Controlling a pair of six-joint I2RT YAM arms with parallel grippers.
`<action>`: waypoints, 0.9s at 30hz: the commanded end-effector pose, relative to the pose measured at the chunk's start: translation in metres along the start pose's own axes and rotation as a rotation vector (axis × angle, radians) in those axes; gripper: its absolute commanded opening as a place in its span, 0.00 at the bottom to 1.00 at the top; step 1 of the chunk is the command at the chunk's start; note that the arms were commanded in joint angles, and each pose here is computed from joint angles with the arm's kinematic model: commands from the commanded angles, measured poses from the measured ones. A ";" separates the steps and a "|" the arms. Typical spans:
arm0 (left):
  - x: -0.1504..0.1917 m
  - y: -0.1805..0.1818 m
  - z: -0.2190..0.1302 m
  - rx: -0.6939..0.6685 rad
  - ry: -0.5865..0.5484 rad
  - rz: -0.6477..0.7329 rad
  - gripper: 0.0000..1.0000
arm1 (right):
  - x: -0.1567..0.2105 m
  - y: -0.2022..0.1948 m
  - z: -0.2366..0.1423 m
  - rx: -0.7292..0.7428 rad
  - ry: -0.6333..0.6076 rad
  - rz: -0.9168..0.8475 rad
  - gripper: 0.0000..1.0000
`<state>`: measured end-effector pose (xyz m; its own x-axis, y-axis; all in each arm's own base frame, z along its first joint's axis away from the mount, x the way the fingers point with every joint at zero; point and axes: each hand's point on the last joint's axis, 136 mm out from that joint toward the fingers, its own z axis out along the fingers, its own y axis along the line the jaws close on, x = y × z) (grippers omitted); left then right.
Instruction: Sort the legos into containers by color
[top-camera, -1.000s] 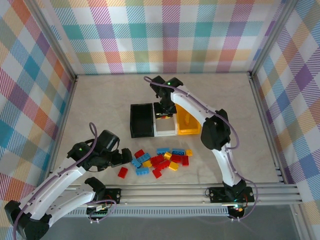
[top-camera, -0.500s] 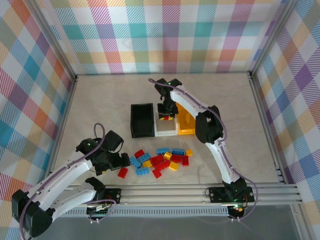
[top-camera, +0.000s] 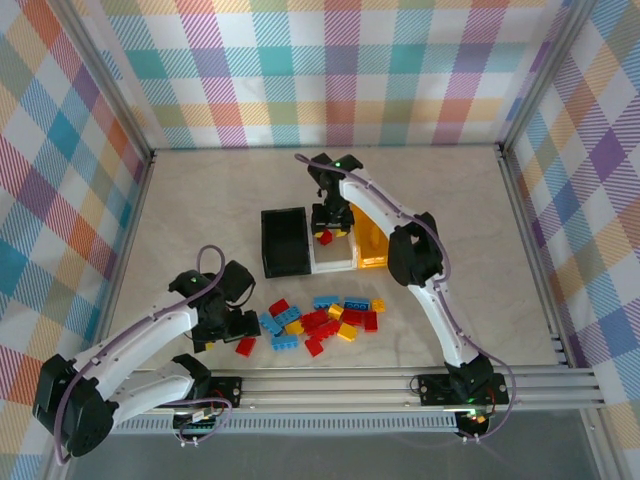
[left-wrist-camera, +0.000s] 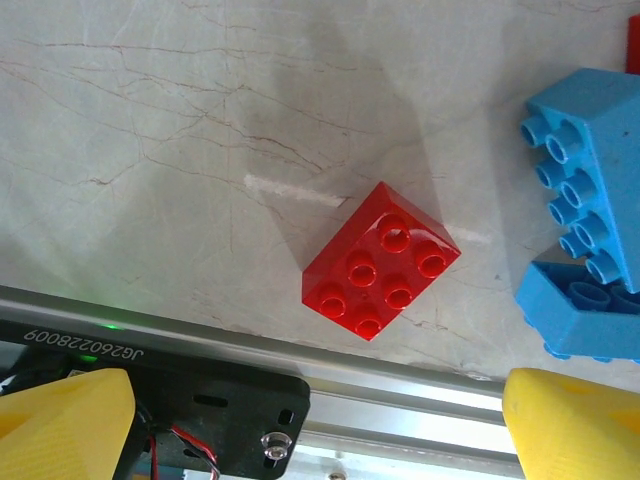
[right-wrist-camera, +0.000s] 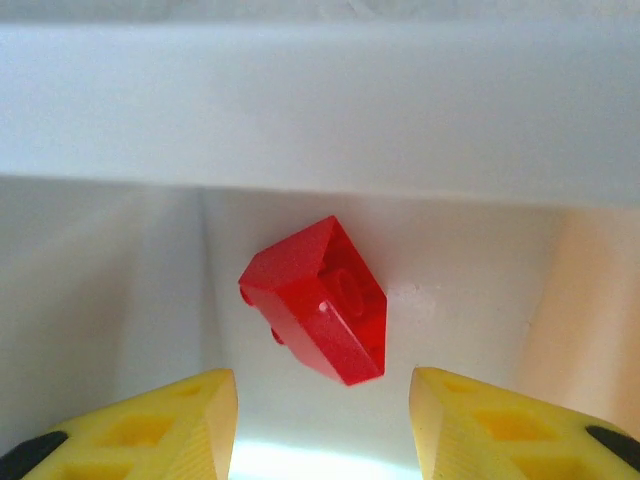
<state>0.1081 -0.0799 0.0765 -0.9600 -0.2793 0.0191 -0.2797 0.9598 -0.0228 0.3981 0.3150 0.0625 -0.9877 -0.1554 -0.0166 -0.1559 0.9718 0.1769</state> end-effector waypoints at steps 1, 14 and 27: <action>0.004 0.013 0.004 -0.049 0.009 -0.033 0.93 | 0.008 0.010 -0.056 -0.037 -0.058 -0.002 0.49; -0.004 -0.006 0.023 -0.038 -0.036 -0.023 0.86 | 0.071 0.016 -0.162 -0.194 -0.199 0.018 0.49; -0.006 -0.025 0.063 -0.051 0.034 0.064 0.86 | 0.126 -0.022 -0.166 -0.149 -0.208 0.067 0.49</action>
<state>0.1238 -0.1008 0.0241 -0.9647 -0.2611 0.0348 -0.2602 0.9651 0.0296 0.2810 0.2451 0.2075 -0.9849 -0.0624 -0.1615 -0.1101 0.9457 0.3059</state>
